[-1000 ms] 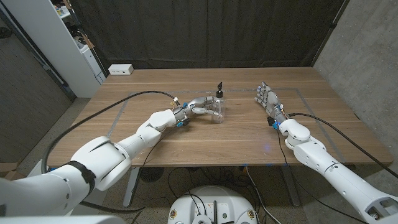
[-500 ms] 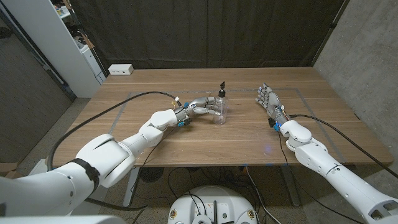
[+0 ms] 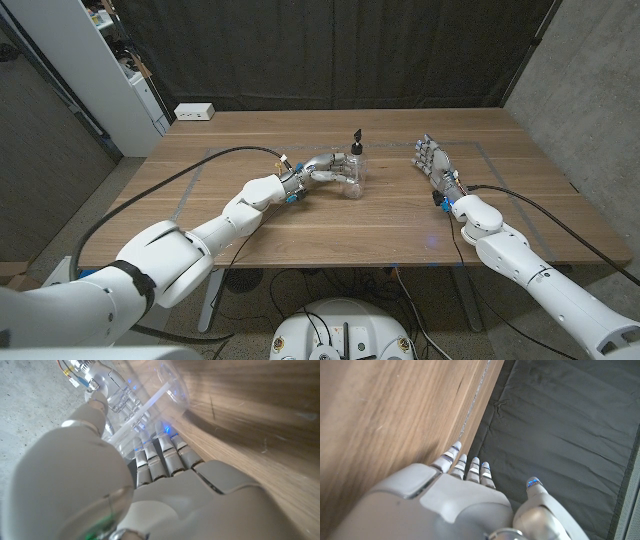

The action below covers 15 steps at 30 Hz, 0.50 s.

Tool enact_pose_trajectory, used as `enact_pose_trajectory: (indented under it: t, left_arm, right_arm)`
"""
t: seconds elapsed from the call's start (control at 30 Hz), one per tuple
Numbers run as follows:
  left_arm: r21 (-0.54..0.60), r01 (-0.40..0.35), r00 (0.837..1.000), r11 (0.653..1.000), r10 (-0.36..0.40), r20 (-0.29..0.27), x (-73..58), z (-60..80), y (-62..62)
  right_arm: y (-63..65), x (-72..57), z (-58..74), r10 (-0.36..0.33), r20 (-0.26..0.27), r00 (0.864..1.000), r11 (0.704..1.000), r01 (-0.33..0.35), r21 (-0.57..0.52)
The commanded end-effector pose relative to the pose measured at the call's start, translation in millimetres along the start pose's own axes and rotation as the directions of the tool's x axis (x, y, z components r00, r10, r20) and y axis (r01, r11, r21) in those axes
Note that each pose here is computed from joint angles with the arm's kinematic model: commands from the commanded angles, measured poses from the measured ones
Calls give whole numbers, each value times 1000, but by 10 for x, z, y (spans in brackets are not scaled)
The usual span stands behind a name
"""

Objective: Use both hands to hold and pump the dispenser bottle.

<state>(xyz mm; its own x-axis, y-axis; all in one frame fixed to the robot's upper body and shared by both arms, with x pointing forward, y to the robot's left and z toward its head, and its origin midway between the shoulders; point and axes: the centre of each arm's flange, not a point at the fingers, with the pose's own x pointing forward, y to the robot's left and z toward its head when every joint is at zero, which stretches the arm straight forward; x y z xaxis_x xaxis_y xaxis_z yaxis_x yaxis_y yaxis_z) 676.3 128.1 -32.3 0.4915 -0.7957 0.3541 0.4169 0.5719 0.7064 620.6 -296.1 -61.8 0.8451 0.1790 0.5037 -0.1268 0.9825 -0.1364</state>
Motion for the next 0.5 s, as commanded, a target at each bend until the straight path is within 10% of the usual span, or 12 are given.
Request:
enact_pose_trajectory:
  t: [0.03,0.5]
  left_arm:
    - [59,-38,999,998,37,16,-79,150,65]
    - [74,-99,995,992,99,11,-131,222,67]
  right_arm:
    - [6,-73,202,11,-2,1000,992,-11,-128]
    - [94,-251,576,42,6,999,959,-39,-281]
